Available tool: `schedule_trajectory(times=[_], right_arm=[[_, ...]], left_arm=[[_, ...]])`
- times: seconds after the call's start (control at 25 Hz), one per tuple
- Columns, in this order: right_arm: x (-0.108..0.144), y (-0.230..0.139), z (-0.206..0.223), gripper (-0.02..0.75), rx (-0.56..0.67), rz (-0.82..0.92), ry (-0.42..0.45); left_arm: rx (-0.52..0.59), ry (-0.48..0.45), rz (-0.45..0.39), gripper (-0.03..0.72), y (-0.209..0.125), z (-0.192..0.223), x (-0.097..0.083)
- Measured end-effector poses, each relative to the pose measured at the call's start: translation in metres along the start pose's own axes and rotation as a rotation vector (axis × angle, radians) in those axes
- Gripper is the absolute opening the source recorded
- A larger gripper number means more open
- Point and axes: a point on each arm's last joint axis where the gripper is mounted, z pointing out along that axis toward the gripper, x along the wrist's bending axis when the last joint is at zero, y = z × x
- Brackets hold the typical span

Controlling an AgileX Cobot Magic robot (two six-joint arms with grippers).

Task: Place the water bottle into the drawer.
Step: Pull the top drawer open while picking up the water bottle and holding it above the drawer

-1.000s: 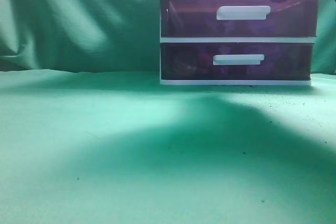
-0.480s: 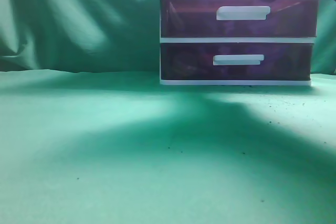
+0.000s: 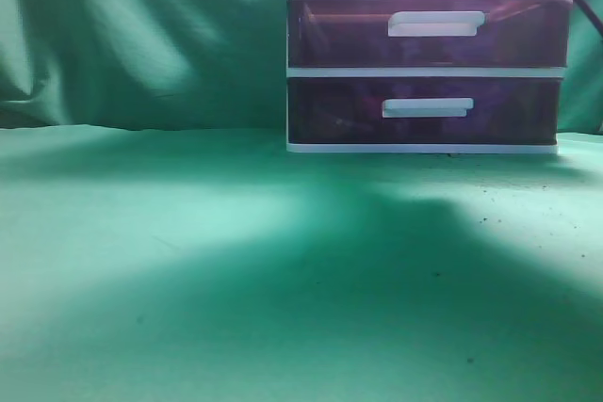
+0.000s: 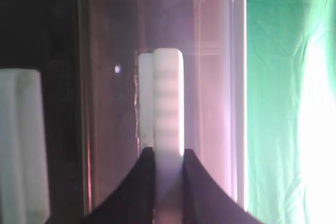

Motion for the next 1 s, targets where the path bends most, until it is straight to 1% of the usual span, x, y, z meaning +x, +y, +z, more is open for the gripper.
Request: schedule_trajectory(times=[0.24,0.4,0.68,0.8,0.84,0.88,0.96,1.0], right_arm=[[0.008,0.006,-0.038,0.095,-0.004,-0.007,0.025],[0.011,0.005,-0.061,0.095,0.015,0.008,0.037],[0.014,0.014,-0.082,0.095,0.025,0.057,0.042],[0.016,0.02,-0.084,0.095,0.02,0.068,0.043],[0.016,0.02,-0.084,0.095,0.018,0.068,0.041],[0.016,0.021,-0.084,0.095,0.019,0.071,0.042],[0.018,0.021,-0.086,0.095,0.021,0.069,0.042],[0.018,0.021,-0.086,0.095,0.022,0.066,0.04]], left_arm=[[-0.002,0.002,0.0,0.305,0.0,0.0,0.0],[-0.003,0.003,0.0,0.305,0.0,0.0,0.0],[-0.018,-0.007,-0.02,0.305,0.002,0.0,-0.001],[-0.054,-0.018,-0.056,0.305,0.005,0.0,-0.002],[-0.091,-0.028,-0.095,0.305,0.008,0.0,-0.002],[-0.116,-0.034,-0.115,0.305,0.011,-0.001,-0.003],[-0.172,-0.046,-0.126,0.305,0.016,-0.001,-0.003],[-0.195,-0.051,-0.113,0.305,0.018,-0.002,-0.004]])
